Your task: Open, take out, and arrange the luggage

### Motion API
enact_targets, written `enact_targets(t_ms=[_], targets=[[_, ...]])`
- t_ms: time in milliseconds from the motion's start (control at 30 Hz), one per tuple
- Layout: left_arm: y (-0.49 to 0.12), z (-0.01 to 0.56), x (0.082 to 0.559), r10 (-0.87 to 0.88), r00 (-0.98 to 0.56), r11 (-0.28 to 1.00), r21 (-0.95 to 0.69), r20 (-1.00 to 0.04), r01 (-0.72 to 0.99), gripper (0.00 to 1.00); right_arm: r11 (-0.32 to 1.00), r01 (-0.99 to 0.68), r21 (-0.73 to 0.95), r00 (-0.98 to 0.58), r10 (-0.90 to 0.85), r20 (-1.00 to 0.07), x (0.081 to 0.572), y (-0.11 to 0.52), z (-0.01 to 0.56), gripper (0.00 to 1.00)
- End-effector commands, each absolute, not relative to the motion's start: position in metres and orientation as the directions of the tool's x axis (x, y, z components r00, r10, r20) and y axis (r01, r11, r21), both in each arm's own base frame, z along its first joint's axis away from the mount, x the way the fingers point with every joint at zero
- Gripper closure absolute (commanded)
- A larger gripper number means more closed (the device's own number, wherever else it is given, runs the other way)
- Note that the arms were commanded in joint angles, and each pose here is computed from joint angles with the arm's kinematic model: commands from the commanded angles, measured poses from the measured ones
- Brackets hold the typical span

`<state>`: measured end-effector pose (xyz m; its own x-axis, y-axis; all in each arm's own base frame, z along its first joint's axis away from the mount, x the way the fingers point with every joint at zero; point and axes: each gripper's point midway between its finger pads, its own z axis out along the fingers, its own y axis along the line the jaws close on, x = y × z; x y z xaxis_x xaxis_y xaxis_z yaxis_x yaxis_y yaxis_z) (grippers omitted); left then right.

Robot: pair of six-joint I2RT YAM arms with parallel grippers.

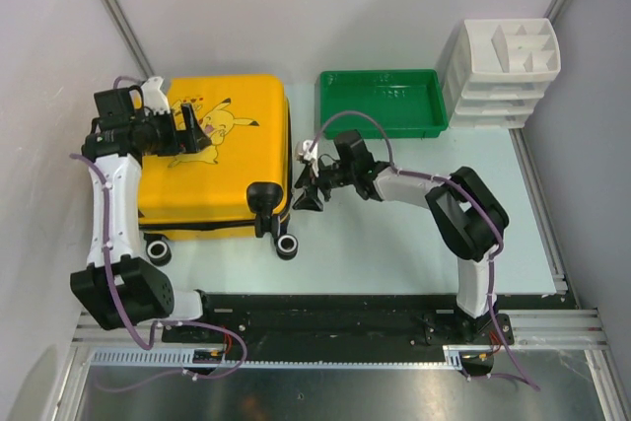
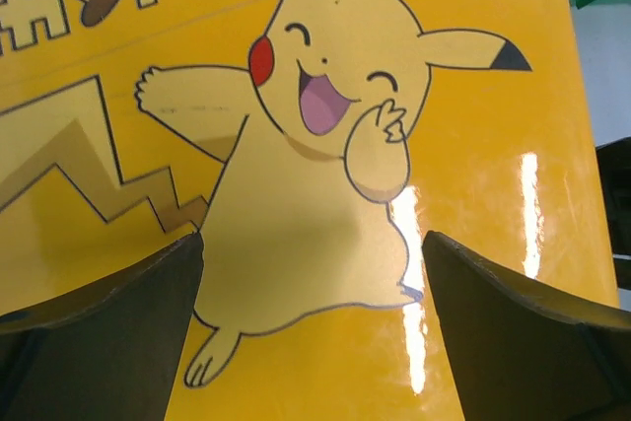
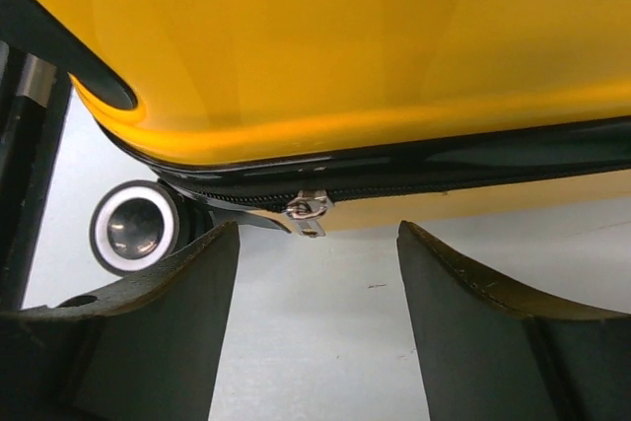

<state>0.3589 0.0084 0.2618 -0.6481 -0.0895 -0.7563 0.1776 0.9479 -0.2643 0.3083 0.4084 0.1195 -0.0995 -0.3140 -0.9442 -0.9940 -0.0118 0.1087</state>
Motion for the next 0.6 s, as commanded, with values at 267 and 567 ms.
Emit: enact_targets(t_ms=[267, 567], targets=[[0.01, 0.261, 0.333, -0.139, -0.646, 0.941, -0.304, -0.75, 0.151, 0.03, 0.285, -0.958, -0.037, -0.024, -0.206, -0.978, 0.338, 0.419, 0.128, 0.4], [0.015, 0.251, 0.334, -0.169, -0.666, 0.935, -0.333, -0.727, 0.126, 0.04, 0.354, -0.935, -0.036, -0.001, -0.106, -0.994, 0.341, 0.403, 0.157, 0.65]])
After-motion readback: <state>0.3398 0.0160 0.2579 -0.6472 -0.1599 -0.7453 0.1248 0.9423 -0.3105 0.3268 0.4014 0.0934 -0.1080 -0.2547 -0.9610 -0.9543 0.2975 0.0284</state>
